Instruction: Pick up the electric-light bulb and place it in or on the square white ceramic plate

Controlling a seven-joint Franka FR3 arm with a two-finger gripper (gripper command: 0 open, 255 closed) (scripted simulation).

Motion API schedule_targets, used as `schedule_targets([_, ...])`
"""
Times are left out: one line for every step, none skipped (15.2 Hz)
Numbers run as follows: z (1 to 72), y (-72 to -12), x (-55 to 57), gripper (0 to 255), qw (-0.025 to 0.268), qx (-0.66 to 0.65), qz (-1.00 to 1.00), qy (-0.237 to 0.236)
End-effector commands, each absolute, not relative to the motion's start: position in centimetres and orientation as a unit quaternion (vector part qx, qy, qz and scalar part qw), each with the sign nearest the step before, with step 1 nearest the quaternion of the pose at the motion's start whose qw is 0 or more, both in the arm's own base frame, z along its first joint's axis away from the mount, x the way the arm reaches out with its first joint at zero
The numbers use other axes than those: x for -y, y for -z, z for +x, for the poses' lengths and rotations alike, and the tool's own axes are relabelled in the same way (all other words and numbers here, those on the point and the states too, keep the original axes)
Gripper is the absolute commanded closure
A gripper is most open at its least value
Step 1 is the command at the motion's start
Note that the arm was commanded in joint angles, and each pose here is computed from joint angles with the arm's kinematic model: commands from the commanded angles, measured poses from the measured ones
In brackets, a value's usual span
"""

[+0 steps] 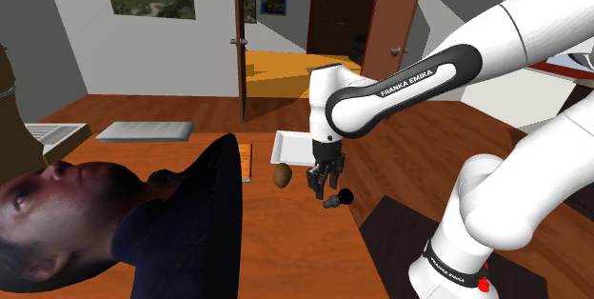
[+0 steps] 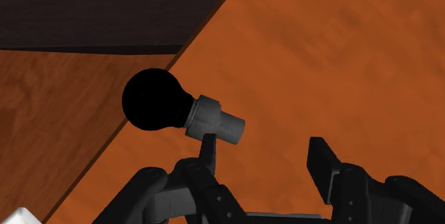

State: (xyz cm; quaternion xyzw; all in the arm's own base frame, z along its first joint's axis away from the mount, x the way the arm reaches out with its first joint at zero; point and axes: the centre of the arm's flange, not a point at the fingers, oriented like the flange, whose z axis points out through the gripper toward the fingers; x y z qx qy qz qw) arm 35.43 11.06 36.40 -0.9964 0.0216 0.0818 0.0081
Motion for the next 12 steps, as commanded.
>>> schedule_targets([35.4, -36.4, -11.1, 255, 0.008, -0.022, -0.996, -0.082])
schedule_targets([35.4, -36.4, -11.1, 255, 0.008, -0.022, -0.996, -0.082])
schedule_targets([35.4, -36.4, -11.1, 255, 0.008, -0.022, -0.996, -0.082])
schedule_targets([35.4, -36.4, -11.1, 255, 0.008, -0.022, -0.996, -0.082])
schedule_targets([35.4, -36.4, -11.1, 255, 0.008, -0.022, -0.996, -0.082])
schedule_targets([35.4, -36.4, -11.1, 255, 0.008, -0.022, -0.996, -0.082])
schedule_targets([35.4, -36.4, -11.1, 255, 0.008, -0.022, -0.996, -0.082])
schedule_targets([35.4, -36.4, -11.1, 255, 0.008, -0.022, -0.996, -0.082])
schedule_targets([35.4, -36.4, -11.1, 255, 0.008, -0.022, -0.996, -0.082])
schedule_targets([35.4, -36.4, -11.1, 0, 0.008, -0.022, -0.996, -0.082])
schedule_targets([34.8, -35.8, -10.5, 0, 0.001, 0.084, -0.993, -0.080])
schedule_targets([34.4, -35.1, -9.8, 0, -0.005, 0.188, -0.979, -0.077])
